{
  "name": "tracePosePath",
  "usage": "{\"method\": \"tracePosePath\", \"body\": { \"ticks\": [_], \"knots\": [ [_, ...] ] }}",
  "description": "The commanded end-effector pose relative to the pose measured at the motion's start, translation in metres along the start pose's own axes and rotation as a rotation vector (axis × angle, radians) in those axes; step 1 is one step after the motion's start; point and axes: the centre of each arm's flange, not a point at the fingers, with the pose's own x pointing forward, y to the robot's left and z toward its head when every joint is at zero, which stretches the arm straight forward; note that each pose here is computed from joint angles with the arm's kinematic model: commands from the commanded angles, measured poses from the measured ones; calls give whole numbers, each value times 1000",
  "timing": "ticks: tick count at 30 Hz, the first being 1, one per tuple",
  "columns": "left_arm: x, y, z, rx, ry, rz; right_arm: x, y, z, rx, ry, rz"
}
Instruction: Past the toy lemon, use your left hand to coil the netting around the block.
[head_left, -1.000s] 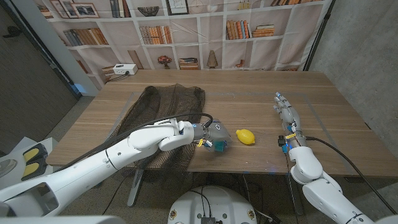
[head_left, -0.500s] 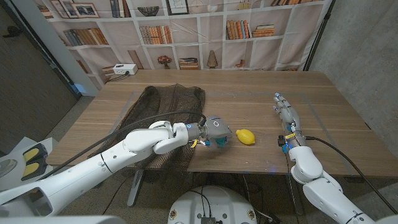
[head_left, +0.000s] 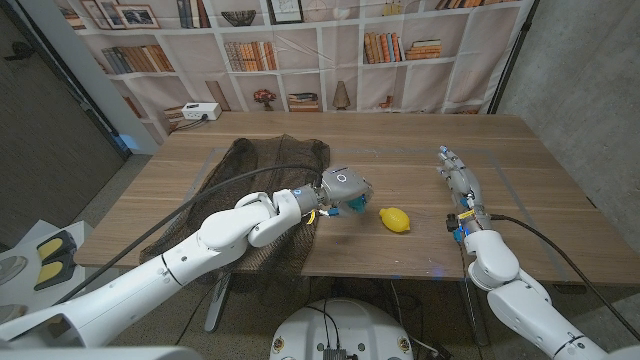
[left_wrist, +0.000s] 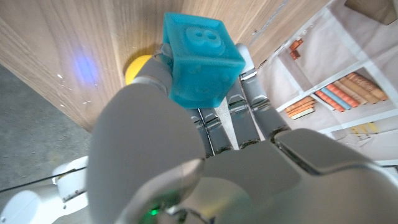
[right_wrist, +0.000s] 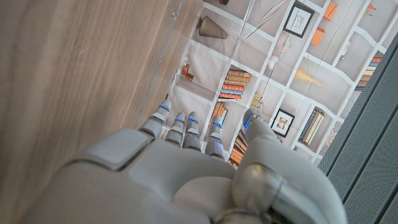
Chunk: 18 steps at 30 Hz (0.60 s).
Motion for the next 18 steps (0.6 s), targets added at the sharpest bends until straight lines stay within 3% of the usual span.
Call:
{"method": "tracePosePath", "body": {
  "ticks": [1, 11, 18],
  "knots": [
    [-11, 15, -19, -79, 153, 24, 22, -2, 6, -10, -5, 69],
    [-24, 18, -26, -91, 289, 9, 43, -1, 19, -44, -25, 150],
    [-39, 17, -39, -118, 406, -3, 58, 3, 26, -69, -40, 207]
  ]
}}
